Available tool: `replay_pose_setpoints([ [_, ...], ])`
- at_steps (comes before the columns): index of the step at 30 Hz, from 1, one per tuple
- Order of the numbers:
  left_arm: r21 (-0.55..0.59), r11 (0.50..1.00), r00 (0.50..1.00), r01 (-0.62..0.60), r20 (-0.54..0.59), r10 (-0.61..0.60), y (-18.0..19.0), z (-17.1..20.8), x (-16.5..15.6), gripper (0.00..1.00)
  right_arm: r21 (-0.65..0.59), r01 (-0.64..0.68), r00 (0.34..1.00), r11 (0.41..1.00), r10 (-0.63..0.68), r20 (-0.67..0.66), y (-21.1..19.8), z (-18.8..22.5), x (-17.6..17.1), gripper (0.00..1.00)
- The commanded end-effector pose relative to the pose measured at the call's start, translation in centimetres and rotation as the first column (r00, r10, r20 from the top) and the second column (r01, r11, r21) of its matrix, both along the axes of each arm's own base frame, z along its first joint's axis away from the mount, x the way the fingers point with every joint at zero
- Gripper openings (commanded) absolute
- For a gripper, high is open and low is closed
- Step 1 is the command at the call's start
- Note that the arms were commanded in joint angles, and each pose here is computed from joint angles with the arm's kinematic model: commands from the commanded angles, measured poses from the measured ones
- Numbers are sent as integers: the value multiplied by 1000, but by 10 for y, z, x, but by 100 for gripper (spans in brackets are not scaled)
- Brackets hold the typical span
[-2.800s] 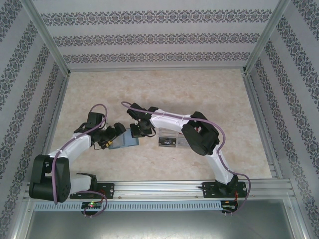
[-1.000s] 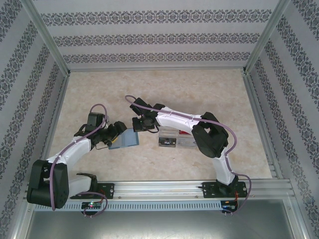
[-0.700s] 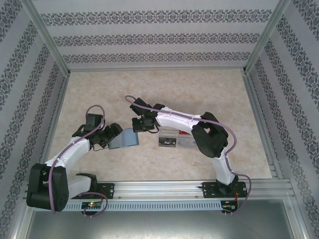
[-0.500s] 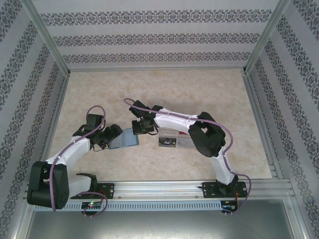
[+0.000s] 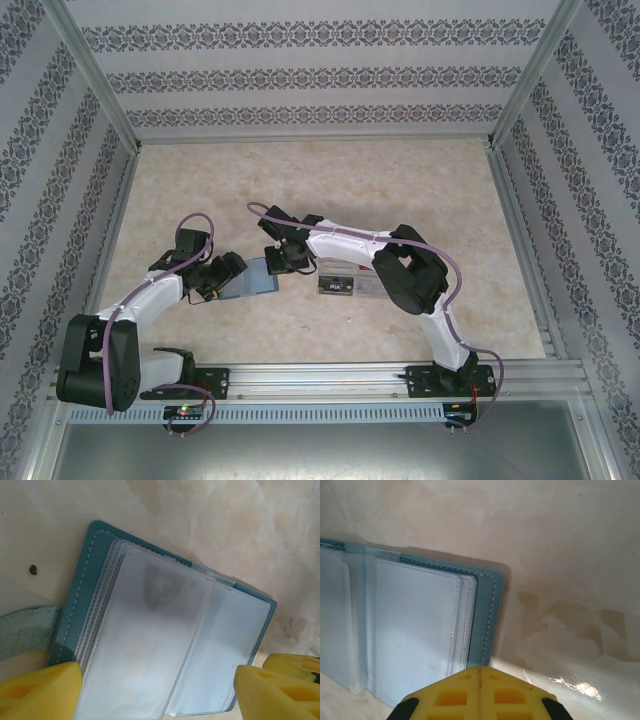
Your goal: Take the credit cards out of the card holder
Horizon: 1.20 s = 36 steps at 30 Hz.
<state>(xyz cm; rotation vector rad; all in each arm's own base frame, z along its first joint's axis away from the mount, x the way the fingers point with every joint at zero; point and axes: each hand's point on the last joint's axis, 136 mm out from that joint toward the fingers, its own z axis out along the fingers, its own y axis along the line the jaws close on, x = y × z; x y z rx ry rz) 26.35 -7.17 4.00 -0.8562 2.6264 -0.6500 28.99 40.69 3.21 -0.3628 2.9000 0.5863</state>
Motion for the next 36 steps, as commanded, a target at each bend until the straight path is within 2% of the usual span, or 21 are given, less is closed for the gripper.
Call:
replay_pose_setpoints([
  [1, -11, 1000, 1000, 29, -9, -30, -2, -5, -3, 80, -13, -2, 1000, 1000, 2, -27, 1, -6, -7, 0],
  [8, -115, 990, 995, 77, 68, -70, -20, 7, 7, 80, -12, -3, 1000, 1000, 3, -29, 2, -6, -8, 0],
  [19, -179, 975, 983, 131, 153, -104, -34, 24, 14, 83, -13, -6, 1000, 1000, 6, -28, 2, -6, -8, 0],
  [25, -210, 967, 980, 145, 163, -112, -39, 25, 16, 83, -15, 0, 1000, 1000, 0, -20, 1, -3, -7, 0],
  [36, -242, 951, 968, 193, 207, -144, -61, 35, 32, 83, 67, 36, 997, 997, -40, 59, -9, 45, 4, 0],
])
